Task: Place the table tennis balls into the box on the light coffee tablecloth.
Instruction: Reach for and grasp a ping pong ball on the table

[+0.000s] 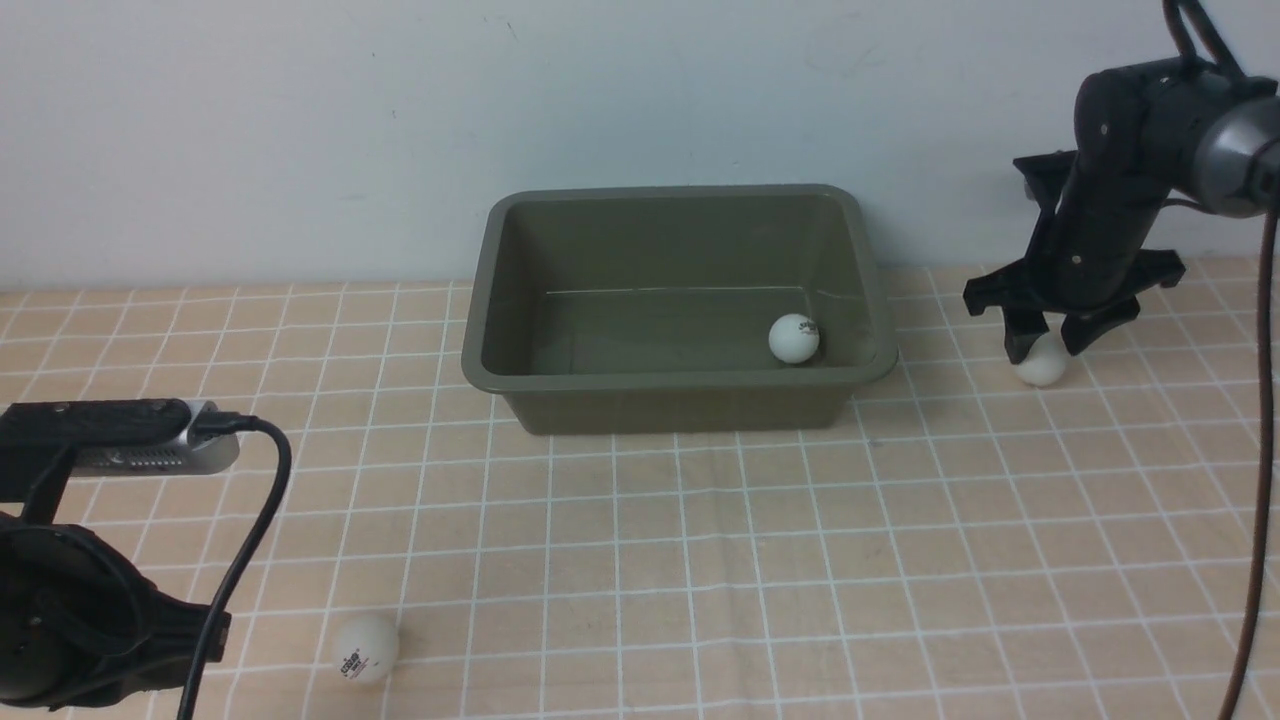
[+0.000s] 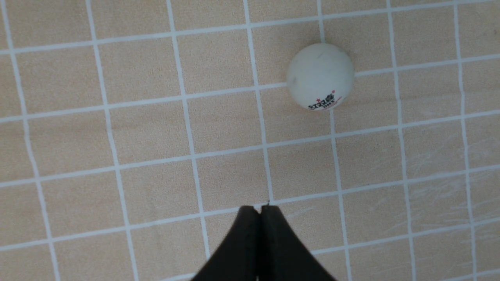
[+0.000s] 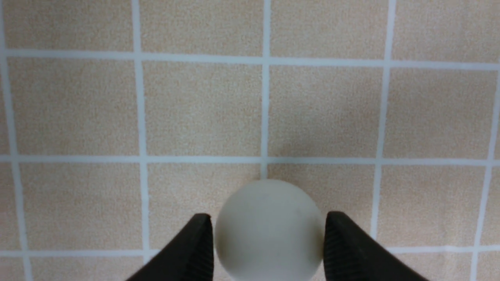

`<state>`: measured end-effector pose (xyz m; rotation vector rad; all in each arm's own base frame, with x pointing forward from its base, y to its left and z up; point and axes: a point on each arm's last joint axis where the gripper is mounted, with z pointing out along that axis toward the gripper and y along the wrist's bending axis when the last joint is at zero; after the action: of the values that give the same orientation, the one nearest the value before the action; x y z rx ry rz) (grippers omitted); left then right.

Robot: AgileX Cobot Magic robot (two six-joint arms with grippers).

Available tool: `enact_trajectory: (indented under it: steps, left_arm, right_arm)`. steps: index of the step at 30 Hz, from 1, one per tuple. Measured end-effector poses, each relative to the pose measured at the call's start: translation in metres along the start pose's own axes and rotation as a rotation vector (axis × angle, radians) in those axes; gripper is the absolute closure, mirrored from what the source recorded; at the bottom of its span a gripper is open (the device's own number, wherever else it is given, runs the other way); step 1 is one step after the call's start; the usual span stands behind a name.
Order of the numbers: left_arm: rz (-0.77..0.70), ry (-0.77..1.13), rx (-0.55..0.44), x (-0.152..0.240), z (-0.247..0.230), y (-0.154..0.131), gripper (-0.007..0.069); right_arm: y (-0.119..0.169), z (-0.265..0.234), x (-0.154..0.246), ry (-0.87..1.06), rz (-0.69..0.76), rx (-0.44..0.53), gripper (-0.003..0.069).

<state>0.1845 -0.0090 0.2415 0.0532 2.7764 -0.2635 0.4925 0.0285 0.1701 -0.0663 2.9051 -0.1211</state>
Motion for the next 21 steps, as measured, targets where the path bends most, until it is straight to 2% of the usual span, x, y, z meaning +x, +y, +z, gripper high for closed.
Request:
enact_trajectory:
  steps: [8,21]
  left_arm:
    - [0.000,0.000,0.000,0.0000,0.0000,0.0000,0.0694]
    - [0.000,0.000,0.000,0.0000,0.0000,0.0000,0.0694]
  right_arm:
    - [0.0009,0.0000,0.0001,0.001,-0.002,-0.010,0.0351]
    - [0.0004,-0.0056,-0.0010,0.017,-0.007,-0.010,0.0353]
